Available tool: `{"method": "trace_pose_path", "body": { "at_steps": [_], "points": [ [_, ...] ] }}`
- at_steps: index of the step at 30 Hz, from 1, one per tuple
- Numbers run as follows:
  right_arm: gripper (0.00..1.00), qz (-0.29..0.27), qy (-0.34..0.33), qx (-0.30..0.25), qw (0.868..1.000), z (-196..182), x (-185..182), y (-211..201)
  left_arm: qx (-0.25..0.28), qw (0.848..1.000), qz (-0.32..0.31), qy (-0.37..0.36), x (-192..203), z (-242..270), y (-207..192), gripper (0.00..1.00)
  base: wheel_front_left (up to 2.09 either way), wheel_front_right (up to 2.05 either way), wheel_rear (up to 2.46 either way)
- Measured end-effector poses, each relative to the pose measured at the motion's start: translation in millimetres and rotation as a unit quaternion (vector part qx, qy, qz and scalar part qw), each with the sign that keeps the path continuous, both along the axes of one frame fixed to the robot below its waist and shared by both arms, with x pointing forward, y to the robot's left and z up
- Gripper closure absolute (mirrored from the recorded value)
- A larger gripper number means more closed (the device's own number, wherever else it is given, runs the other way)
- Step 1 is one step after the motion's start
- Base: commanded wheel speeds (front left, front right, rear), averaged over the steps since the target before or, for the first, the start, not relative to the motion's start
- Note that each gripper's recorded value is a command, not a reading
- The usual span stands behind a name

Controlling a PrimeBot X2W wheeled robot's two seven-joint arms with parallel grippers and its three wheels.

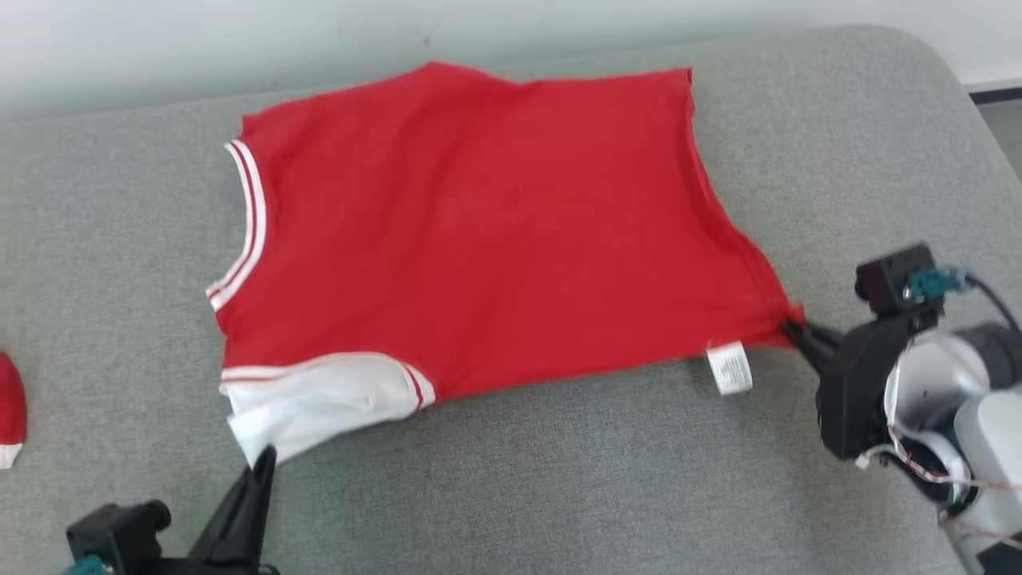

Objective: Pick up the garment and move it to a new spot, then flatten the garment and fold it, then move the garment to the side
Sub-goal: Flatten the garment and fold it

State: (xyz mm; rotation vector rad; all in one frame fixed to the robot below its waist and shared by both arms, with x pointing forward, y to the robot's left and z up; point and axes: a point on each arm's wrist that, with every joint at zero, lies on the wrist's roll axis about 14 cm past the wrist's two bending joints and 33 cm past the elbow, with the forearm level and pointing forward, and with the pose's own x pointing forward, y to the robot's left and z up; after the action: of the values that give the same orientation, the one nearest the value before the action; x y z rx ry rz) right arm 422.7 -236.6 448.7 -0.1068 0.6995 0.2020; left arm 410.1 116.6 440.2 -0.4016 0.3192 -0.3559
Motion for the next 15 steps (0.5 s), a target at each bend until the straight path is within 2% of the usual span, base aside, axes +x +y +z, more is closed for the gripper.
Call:
{"method": "trace_pose_path", "body": {
  "at_steps": [8, 15],
  "points": [
    [1.0, -0.063, 0.054, 0.035, 0.996, -32.3, -40.1, -7.7, 0.016, 0.995, -0.021, 0.1, -44.4, -34.9, -0.4, 1.0, 0.0, 0.0, 0.0],
    [1.0, -0.09, 0.073, 0.052, 0.992, -44.5, -67.6, -5.1, 0.021, 0.984, -0.035, 0.171, -83.4, -54.8, 1.9, 1.0, 0.0, 0.0, 0.0]
  ]
}}
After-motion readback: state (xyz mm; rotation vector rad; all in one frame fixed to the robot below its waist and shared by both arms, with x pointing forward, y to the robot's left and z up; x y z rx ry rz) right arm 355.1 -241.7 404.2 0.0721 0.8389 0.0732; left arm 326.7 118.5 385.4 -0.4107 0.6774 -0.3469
